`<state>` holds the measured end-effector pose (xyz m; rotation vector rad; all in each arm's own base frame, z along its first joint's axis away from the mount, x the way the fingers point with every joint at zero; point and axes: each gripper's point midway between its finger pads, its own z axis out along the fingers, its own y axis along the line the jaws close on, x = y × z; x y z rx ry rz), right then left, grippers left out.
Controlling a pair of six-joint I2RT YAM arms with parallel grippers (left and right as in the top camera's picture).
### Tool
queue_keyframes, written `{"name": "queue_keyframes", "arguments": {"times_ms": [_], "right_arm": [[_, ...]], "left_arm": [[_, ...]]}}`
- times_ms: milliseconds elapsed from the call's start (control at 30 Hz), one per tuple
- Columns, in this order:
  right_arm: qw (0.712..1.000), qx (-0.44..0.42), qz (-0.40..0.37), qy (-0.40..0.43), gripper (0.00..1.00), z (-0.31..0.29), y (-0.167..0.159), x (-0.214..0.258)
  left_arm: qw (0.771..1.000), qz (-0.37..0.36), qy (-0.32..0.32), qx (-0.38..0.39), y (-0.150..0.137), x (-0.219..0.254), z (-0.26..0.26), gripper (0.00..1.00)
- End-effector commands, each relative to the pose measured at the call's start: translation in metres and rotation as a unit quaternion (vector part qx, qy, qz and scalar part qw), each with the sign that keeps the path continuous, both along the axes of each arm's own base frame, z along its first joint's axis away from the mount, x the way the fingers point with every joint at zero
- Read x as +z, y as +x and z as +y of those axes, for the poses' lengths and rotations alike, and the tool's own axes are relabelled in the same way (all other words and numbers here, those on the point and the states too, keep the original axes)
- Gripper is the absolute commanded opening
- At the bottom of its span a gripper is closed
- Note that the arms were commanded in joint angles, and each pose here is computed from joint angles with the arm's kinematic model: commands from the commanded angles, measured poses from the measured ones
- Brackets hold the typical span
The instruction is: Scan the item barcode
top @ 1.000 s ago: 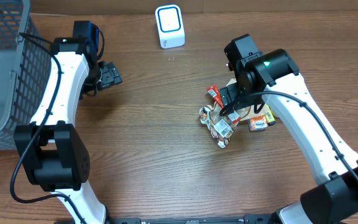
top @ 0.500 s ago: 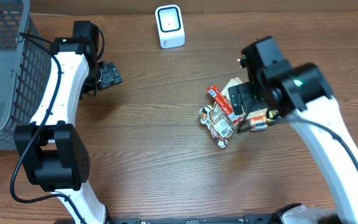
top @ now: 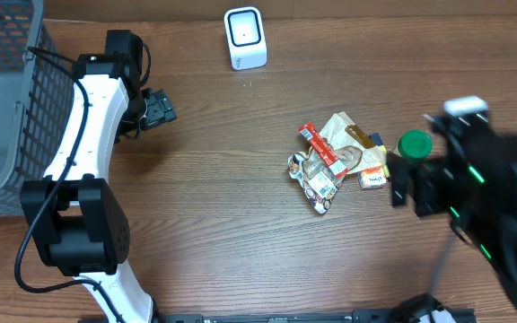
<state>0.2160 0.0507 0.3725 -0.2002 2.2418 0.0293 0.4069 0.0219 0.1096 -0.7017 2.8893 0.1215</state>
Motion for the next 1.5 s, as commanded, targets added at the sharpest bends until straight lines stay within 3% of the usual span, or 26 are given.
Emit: {"name": "queue_keyframes", "arguments": {"times_ms": [0,467,733,1100,1267,1467], "right_arm": [[0.998,-0.003,-0.050,0.022,1.00,-0.012,-0.026,0.020],[0.993,-0.013,-0.107,0.043,1.00,-0.032,-0.066,0.036],[0.974,-0.015,-0.209,0.089,1.00,-0.041,-0.089,0.048],[0.940,0.033,-0.307,0.146,1.00,-0.008,-0.052,-0.013],[0.905,0.070,-0.384,0.166,1.00,0.007,-0.030,-0.023],[0.865,0.077,-0.463,0.176,1.00,0.008,-0.026,-0.026]], "left_arm": [[1.000,-0.001,0.007,-0.006,0.001,0.001,0.003,1.00],[1.000,-0.001,0.007,-0.006,0.001,0.001,0.003,1.00],[1.000,-0.001,0.007,-0.006,0.001,0.001,0.003,1.00],[1.000,-0.001,0.007,-0.006,0.001,0.001,0.003,1.00],[1.000,-0.001,0.007,-0.006,0.001,0.001,0.003,1.00],[1.000,-0.001,0.007,-0.006,0.001,0.001,0.003,1.00]]}}
